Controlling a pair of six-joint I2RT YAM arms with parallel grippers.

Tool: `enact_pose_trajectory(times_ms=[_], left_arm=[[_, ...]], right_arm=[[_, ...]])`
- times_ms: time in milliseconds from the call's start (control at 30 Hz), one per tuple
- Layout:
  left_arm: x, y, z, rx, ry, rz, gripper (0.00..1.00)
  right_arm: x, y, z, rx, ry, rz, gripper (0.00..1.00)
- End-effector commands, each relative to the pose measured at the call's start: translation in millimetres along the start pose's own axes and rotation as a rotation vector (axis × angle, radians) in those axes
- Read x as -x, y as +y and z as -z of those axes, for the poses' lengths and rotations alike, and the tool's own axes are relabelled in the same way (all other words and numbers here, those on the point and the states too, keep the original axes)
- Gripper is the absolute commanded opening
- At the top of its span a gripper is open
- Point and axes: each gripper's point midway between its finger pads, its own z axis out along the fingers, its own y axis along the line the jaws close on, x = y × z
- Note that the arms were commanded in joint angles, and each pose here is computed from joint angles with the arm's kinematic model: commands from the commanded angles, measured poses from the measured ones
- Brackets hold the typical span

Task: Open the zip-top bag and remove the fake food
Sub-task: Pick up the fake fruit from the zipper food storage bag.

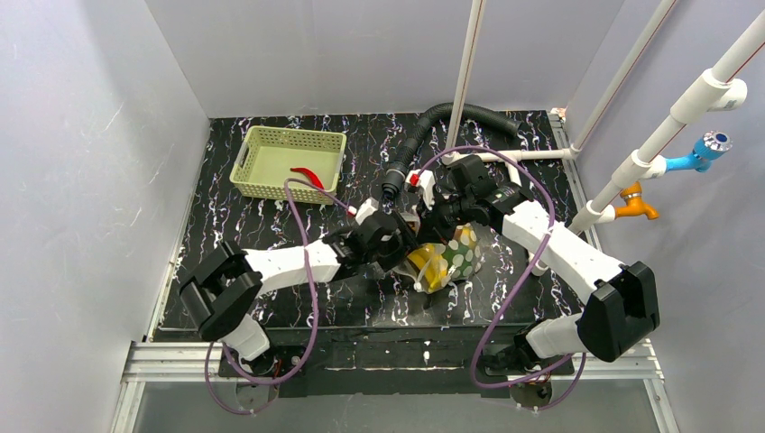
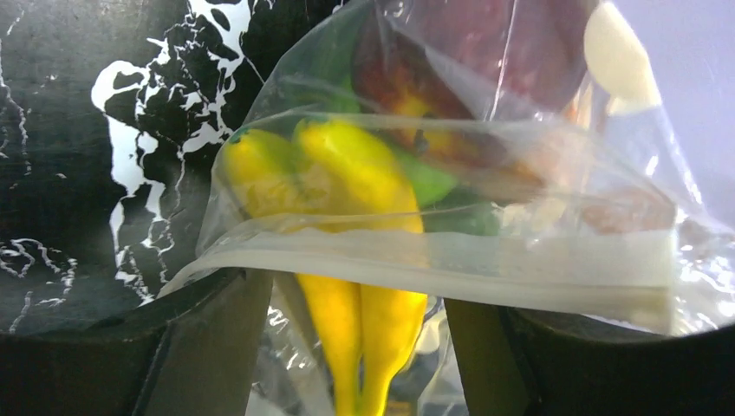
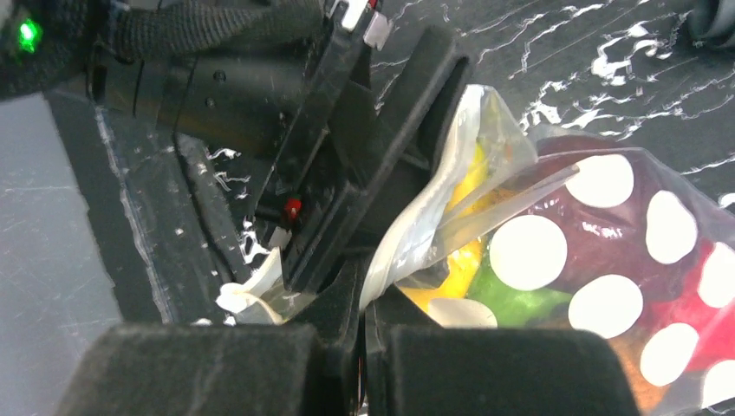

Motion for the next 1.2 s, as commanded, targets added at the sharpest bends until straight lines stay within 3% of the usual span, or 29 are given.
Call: enact_pose_trajectory(times_ms=[0, 333, 600, 800, 967, 1000, 1167], left_arm=[[4.1, 20.9, -5.3, 0.214, -0.027, 0.101, 0.69], [7.2, 21.8, -21.9, 0.198, -0.034, 0.034, 0.73], [23.6, 7.9, -34.8, -0.024, -0.082, -0.004, 0.84], [31.2, -24.8, -26.5, -0.239, -0.116, -0.123, 0.83], [31.0, -27.2, -22.4, -0.252, -0.113, -0.169, 0.82], [30.4, -25.5, -22.6, -0.247, -0.11, -0.169, 0.82], [27.0, -16.3, -27.1, -0.213, -0.093, -0.161, 0.8]], right_arm=[[4.4, 5.6, 0.9, 0.03, -0.014, 0.03, 0.01], [3.7, 4.6, 4.8, 0.009, -0.018, 0.052, 0.01], [3.6, 8.2, 5.9, 0.025, -0.022, 0.054, 0.01], [3.1, 9.8, 4.6, 0.038, -0.02, 0.053, 0.01], [3.8, 7.3, 5.9, 0.022, -0.019, 0.057, 0.01], [3.3, 6.6, 6.3, 0.017, -0.016, 0.06, 0.02], [7.5, 8.7, 16.4, 0.013, -0.012, 0.091, 0.25]])
